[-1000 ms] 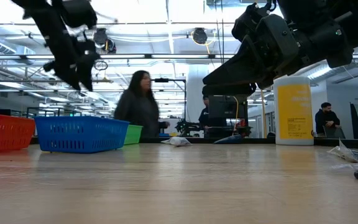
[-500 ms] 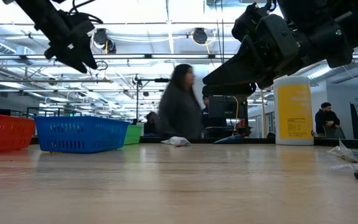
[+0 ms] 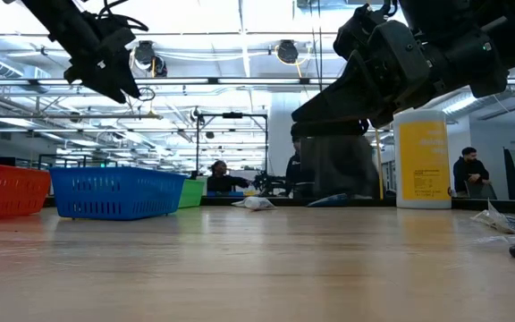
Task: Pick & Place Travel size toiletries
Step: Put the white toothpaste into the green bin
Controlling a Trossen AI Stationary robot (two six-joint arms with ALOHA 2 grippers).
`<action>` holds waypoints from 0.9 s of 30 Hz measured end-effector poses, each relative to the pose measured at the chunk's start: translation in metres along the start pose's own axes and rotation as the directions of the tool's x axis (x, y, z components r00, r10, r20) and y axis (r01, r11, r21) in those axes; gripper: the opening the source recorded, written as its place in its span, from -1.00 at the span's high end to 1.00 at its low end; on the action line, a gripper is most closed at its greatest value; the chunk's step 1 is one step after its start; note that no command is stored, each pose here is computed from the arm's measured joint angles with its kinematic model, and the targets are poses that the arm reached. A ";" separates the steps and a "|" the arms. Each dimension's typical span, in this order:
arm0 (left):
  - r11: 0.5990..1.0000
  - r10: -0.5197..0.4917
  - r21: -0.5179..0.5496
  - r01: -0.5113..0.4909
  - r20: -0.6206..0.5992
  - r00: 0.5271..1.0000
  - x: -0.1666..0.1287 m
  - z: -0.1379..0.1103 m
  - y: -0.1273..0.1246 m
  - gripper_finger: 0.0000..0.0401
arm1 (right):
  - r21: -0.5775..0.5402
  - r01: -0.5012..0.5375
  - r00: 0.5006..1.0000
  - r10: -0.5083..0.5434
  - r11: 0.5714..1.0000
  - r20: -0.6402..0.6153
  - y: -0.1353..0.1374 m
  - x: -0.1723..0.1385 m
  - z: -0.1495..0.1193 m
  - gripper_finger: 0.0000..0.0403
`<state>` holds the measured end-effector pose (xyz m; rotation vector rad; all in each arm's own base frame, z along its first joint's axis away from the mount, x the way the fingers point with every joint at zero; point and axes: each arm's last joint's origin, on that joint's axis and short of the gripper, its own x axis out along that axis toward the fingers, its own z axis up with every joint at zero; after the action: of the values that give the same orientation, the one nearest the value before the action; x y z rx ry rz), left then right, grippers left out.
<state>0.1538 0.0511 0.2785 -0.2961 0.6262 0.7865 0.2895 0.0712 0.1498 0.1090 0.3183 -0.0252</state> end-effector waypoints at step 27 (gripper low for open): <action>1.000 0.008 0.008 -0.008 -0.019 1.000 0.000 -0.002 0.001 -0.19 | 0.000 0.000 1.000 0.000 1.000 0.000 0.000 0.000 0.000 -0.13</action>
<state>0.1524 0.0507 0.2770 -0.2944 0.6485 0.7892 0.2895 0.0712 0.1498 0.1090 0.3185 -0.0253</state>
